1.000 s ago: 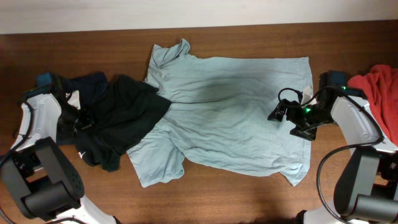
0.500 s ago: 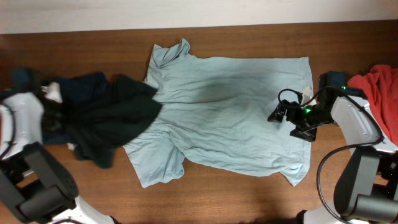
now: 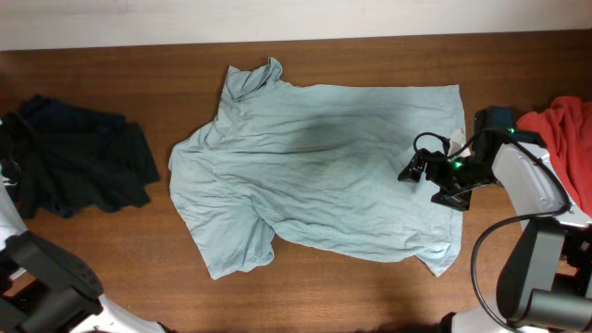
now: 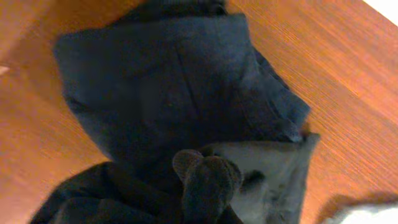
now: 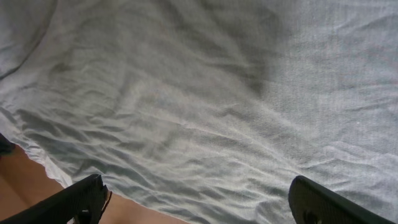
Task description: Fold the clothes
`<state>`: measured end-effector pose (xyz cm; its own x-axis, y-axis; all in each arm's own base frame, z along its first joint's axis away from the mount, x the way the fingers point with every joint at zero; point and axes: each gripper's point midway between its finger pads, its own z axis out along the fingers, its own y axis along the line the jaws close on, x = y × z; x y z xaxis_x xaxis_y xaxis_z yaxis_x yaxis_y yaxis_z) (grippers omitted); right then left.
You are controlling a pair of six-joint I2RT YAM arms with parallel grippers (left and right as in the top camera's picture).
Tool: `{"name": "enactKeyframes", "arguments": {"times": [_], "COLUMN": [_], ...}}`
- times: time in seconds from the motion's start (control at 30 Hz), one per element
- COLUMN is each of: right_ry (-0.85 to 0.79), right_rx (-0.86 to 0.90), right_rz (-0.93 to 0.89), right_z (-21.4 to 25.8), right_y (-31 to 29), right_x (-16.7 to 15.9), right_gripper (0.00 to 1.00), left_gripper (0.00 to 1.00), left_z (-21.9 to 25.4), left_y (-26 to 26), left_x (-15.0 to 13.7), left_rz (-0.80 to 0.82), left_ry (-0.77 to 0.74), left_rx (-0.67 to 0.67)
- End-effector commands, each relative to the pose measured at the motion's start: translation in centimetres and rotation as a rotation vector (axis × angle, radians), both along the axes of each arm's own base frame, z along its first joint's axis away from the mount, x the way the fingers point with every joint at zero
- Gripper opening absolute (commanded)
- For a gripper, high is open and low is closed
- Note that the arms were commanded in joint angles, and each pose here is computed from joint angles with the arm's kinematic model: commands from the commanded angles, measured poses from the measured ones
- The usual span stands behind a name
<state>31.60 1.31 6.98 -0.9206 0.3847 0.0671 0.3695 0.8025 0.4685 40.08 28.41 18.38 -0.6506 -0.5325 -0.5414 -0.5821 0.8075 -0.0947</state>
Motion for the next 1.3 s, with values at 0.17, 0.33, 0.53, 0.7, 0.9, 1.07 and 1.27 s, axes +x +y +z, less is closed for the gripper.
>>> {"name": "enactKeyframes", "arguments": {"times": [0.17,0.33,0.53,0.7,0.9,1.07,1.27], "right_ry": [-0.018,-0.018,-0.018,-0.105,-0.142,-0.025,-0.028], "right_rx": [0.009,0.009,0.009,0.034,-0.021,-0.118,-0.139], "right_rz": [0.011,0.011,0.012,0.065,0.066,0.029,0.028], "right_z": [0.4,0.4,0.5,2.8,5.4,4.2,4.1], "right_y": [0.2,0.2,0.2,0.8,0.3,-1.2,-1.5], "right_x": [0.1,0.1,0.1,0.7,-0.3,-2.2,-2.1], "right_gripper": [0.99,0.99,0.99,0.99,0.99,0.99,0.99], "left_gripper": [0.65,0.66,0.68,0.63,0.61,0.62,0.62], "left_z": [1.2,1.8,8.0,10.2,7.9,-0.6,-10.1], "left_y": [3.0,2.0,-5.5,-13.0,-19.3,-24.3,-28.7], "left_x": [-0.8,-2.0,-2.7,-4.2,-6.1,-10.0,-13.7], "left_rz": [0.105,0.100,-0.075,-0.218,-0.287,-0.299,-0.267], "left_ry": [0.032,0.079,-0.016,0.018,0.223,0.515,0.653], "left_rx": [0.132,0.098,-0.115,-0.183,-0.186,-0.336,-0.501]}}
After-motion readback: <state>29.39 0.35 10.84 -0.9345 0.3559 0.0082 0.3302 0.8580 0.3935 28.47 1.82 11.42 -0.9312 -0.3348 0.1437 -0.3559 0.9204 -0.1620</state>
